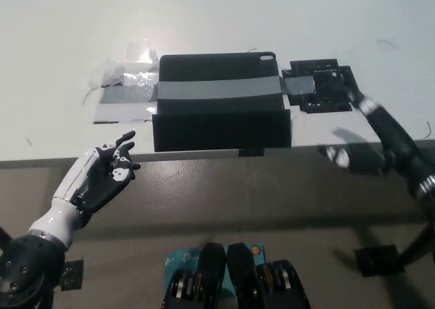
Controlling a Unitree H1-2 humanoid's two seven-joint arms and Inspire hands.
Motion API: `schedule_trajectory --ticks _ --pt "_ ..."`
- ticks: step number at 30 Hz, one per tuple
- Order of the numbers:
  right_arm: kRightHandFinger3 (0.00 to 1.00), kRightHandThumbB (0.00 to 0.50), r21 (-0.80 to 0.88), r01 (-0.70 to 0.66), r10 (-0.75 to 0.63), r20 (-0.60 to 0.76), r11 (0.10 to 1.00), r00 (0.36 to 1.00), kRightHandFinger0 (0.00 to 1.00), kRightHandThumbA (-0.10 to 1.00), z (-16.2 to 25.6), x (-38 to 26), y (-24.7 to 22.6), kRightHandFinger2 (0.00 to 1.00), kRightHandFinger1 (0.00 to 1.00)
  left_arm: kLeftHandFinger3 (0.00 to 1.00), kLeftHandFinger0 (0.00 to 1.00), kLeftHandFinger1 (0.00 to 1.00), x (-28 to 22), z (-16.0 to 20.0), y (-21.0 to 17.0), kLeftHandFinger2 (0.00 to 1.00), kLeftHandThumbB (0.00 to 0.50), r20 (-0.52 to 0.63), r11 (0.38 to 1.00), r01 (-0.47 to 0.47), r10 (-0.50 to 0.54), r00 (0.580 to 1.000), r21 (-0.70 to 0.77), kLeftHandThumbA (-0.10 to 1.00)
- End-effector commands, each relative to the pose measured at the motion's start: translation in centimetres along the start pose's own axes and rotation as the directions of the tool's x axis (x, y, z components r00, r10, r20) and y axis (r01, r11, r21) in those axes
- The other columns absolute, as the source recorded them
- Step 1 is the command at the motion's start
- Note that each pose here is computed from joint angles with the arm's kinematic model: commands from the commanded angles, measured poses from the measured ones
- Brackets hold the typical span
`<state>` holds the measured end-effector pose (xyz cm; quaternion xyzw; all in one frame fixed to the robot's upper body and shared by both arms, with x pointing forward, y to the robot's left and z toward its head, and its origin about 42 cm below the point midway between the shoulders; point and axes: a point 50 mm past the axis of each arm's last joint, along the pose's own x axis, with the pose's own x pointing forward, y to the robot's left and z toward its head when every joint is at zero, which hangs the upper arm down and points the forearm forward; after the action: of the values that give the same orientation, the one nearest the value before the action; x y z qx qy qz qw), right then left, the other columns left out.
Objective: The robot uses its right hand to pull the cover of a folded tablet cover kept in the middle of the desk
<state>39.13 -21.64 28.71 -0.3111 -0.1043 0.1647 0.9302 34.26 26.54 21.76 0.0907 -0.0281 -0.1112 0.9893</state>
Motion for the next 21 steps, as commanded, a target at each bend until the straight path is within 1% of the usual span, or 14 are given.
schedule_trajectory --ticks 1,3,6,7,8,9,10,11,12,13,16,17,19,21 --pt "1.00 0.500 -0.165 0.061 -0.035 0.152 0.984 0.988 1.00 0.80 5.9 3.8 -1.5 1.00 1.00 1.00 0.80 0.98 0.2 1.3 0.1 1.00 0.250 0.045 1.000 0.022 -0.022 0.999 0.006 1.00" --pt "1.00 0.500 -0.193 0.051 -0.020 0.158 0.980 0.987 1.00 0.81 6.9 4.7 -1.1 1.00 1.00 1.00 0.79 0.98 0.1 1.2 0.2 1.00 0.258 0.043 1.000 0.019 -0.019 0.999 0.012 1.00" --pt "1.00 0.500 -0.268 0.000 0.042 0.152 0.963 0.987 1.00 0.80 10.0 8.2 0.7 1.00 1.00 1.00 0.77 0.96 -0.1 1.0 0.1 1.00 0.248 0.034 1.000 0.019 -0.020 0.999 0.012 1.00" --pt "1.00 0.500 -0.301 -0.011 0.060 0.152 0.953 0.987 1.00 0.81 10.5 8.9 1.3 1.00 1.00 1.00 0.76 0.95 -0.1 1.0 0.1 1.00 0.242 0.033 1.000 0.021 -0.022 0.999 0.007 1.00" --pt "1.00 0.500 -0.342 -0.044 0.096 0.136 0.938 0.986 1.00 0.84 10.9 9.8 1.9 1.00 1.00 1.00 0.76 0.95 0.0 1.0 0.0 1.00 0.248 0.036 1.000 0.021 -0.021 0.999 0.006 1.00" --pt "1.00 0.500 -0.354 -0.067 0.115 0.118 0.933 0.986 1.00 0.80 10.7 10.1 2.6 1.00 1.00 1.00 0.76 0.95 -0.3 0.6 -0.2 1.00 0.253 0.029 1.000 0.023 -0.023 0.999 0.002 1.00" --pt "1.00 0.500 -0.386 -0.099 0.148 0.097 0.917 0.984 1.00 0.77 10.9 10.7 3.4 1.00 1.00 1.00 0.76 0.95 -0.3 0.6 -0.2 1.00 0.239 0.031 1.000 0.025 -0.025 0.999 -0.001 1.00" --pt "1.00 0.500 -0.414 -0.118 0.166 0.084 0.903 0.983 1.00 0.74 10.9 11.1 4.0 1.00 1.00 1.00 0.76 0.95 -0.3 0.6 -0.1 1.00 0.239 0.031 1.000 0.024 -0.024 0.999 -0.003 1.00" --pt "1.00 0.500 -0.425 -0.124 0.173 0.078 0.897 0.982 1.00 0.74 10.8 11.3 4.2 1.00 1.00 1.00 0.76 0.95 -0.3 0.6 -0.1 1.00 0.239 0.031 1.000 0.024 -0.024 0.999 -0.004 1.00" --pt "1.00 0.500 -0.483 -0.189 0.218 0.003 0.855 0.976 1.00 0.74 10.0 12.3 5.7 1.00 1.00 1.00 0.75 0.95 -0.3 0.6 -0.1 1.00 0.242 0.025 1.000 0.028 -0.028 0.999 0.000 1.00" --pt "1.00 0.500 -0.537 -0.213 0.229 -0.039 0.816 0.973 1.00 0.75 9.1 13.1 6.7 1.00 1.00 1.00 0.76 0.96 -0.2 0.6 -0.1 1.00 0.254 0.025 1.000 0.027 -0.027 0.999 0.001 1.00" --pt "1.00 0.500 -0.542 -0.239 0.240 -0.069 0.806 0.968 1.00 0.72 8.6 13.5 7.3 1.00 1.00 1.00 0.76 0.96 -0.3 0.6 -0.1 1.00 0.263 0.025 1.000 0.025 -0.025 0.999 0.000 1.00" --pt "1.00 0.500 -0.541 -0.258 0.248 -0.092 0.800 0.964 1.00 0.72 7.9 13.8 8.0 1.00 1.00 1.00 0.76 0.96 -0.3 0.6 -0.2 1.00 0.250 0.028 1.000 0.028 -0.028 0.999 0.005 1.00" --pt "1.00 0.500 -0.529 -0.284 0.261 -0.121 0.799 0.958 1.00 0.72 7.0 14.0 8.5 1.00 1.00 1.00 0.76 0.96 -0.3 0.7 -0.2 1.00 0.257 0.020 1.000 0.023 -0.023 1.000 0.007 1.00"
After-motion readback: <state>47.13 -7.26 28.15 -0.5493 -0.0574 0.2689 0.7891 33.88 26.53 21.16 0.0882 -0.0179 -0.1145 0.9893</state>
